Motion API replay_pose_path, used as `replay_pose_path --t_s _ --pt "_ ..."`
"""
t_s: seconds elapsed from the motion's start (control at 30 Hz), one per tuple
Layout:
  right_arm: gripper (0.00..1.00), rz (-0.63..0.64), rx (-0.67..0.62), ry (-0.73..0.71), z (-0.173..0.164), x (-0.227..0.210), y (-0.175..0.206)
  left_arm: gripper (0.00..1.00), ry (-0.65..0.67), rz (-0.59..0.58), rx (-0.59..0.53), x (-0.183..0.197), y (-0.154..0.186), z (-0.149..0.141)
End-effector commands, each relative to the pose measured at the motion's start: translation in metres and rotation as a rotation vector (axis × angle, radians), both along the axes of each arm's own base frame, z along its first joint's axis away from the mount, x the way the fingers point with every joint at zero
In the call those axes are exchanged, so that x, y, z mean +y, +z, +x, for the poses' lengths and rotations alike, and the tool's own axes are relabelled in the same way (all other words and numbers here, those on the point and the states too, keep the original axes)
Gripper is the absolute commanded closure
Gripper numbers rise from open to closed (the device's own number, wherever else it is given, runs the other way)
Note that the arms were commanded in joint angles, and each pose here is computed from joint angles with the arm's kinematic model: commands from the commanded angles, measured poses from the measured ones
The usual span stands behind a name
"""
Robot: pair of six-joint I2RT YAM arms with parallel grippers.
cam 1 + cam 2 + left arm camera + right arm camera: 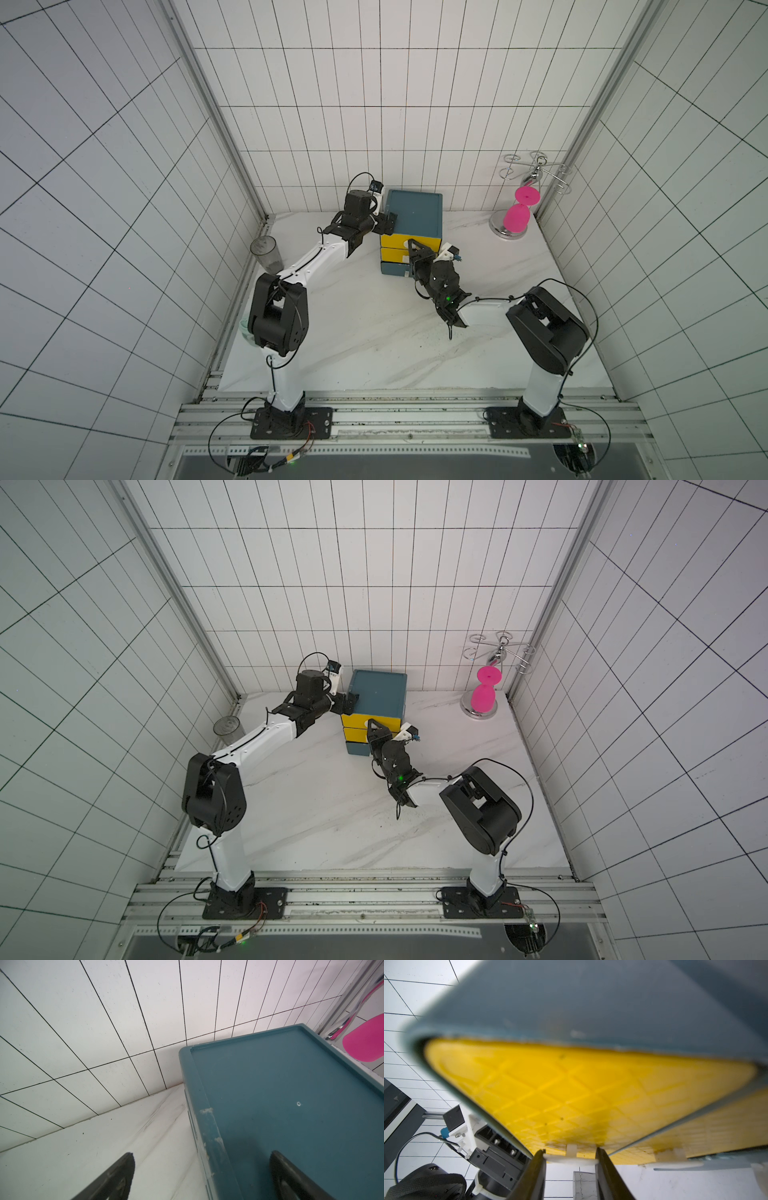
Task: Take the postcards out of the drawer
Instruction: Open the drawer in the storage box.
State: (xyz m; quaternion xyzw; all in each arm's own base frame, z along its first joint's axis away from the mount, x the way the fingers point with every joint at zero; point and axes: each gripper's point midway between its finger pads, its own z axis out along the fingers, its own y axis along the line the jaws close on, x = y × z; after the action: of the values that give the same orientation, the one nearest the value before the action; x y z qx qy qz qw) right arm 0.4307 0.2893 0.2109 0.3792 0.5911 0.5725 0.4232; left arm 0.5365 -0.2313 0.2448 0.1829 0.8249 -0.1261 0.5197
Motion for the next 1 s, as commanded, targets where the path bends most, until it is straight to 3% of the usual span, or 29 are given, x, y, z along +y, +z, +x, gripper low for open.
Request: replay_pose_path --t_s 0.0,0.97 --pt "0.64 0.040 -0.043 -0.010 -0.004 -0.002 0.015 0.01 -0.008 0.034 0.036 0.001 -0.014 -0.007" --pt "0.67 0.036 -0.003 0.144 -0.098 0.019 0.000 0.01 0.006 0.032 0.048 0.004 -0.021 0.001"
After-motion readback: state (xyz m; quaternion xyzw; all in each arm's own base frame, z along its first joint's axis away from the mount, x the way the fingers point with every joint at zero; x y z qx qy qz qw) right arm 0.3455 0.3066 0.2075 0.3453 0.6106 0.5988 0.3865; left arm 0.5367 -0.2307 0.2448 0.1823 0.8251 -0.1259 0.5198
